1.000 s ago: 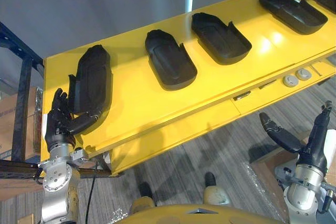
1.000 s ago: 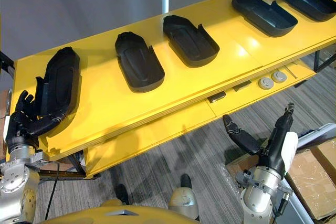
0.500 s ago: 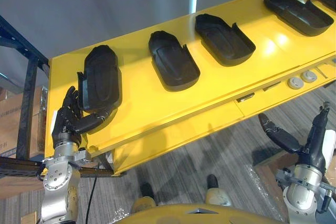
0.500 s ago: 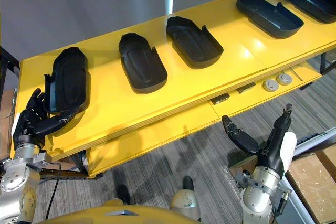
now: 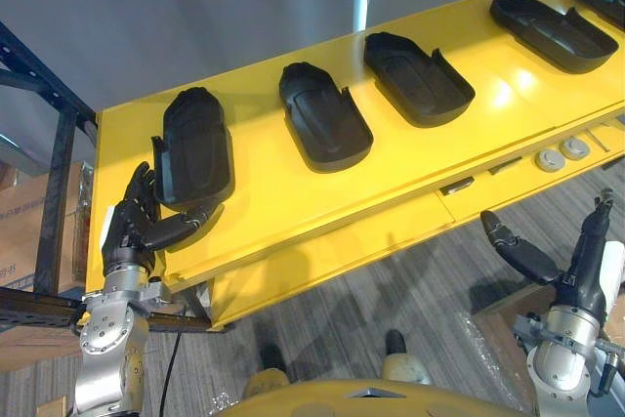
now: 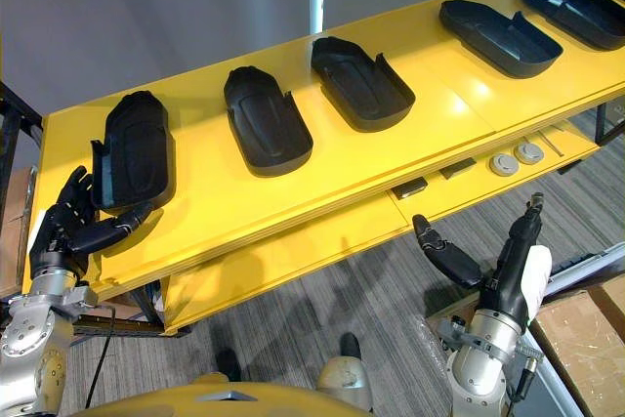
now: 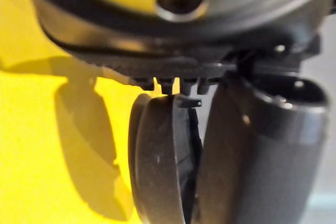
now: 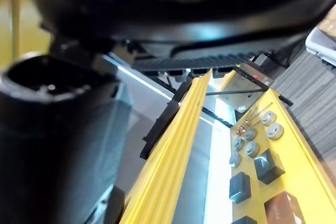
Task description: Walk over and take three plastic housings, then place them on the shelf
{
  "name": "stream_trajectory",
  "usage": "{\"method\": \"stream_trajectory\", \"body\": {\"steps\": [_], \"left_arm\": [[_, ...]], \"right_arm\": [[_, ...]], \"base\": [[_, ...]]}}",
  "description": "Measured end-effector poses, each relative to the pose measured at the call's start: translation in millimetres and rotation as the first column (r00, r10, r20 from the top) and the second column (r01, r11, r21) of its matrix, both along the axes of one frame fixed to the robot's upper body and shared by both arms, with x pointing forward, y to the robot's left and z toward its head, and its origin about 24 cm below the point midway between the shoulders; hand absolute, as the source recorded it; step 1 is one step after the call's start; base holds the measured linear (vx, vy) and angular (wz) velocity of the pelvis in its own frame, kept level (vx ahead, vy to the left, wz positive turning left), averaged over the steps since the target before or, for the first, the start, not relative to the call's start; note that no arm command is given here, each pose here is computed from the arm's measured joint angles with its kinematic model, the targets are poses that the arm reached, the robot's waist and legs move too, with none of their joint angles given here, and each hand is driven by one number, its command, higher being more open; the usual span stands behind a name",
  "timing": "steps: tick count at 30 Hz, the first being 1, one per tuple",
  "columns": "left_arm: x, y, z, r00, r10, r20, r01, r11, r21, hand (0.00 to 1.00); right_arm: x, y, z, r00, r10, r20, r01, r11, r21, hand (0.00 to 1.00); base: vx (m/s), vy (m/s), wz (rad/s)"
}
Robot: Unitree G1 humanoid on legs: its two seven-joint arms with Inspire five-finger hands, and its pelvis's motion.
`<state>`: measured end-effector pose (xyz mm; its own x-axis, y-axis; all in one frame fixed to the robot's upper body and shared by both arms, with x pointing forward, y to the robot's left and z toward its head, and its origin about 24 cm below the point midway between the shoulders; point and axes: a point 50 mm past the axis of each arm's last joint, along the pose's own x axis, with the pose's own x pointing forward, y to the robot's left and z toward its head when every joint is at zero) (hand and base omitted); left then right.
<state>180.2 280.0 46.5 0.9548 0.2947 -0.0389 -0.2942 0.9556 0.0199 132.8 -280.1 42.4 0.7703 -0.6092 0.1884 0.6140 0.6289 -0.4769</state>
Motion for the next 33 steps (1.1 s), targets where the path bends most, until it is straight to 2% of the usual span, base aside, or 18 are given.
{"method": "stream_trajectory", "body": {"steps": [24,27,33], "left_arm": [[-5.8,1.8,-4.5,0.999,-0.025,-0.035,0.025,1.000,-0.011,1.00],[-6.2,3.8,-5.9,0.999,0.020,-0.041,-0.020,1.000,-0.002,1.00],[-6.3,9.2,1.6,0.991,0.134,0.003,-0.133,0.980,0.145,1.00]], "right_arm": [[2.9,1.3,1.0,1.000,0.009,0.009,-0.009,1.000,0.001,1.00],[3.6,2.1,1.0,1.000,0.012,0.010,-0.013,1.000,0.003,1.00],[6.5,9.5,-2.0,0.999,0.041,0.015,-0.041,0.998,0.040,1.00]], "base": [[0.00,0.000,0.00],[0.00,0.000,0.00],[0.00,0.000,0.00]]}}
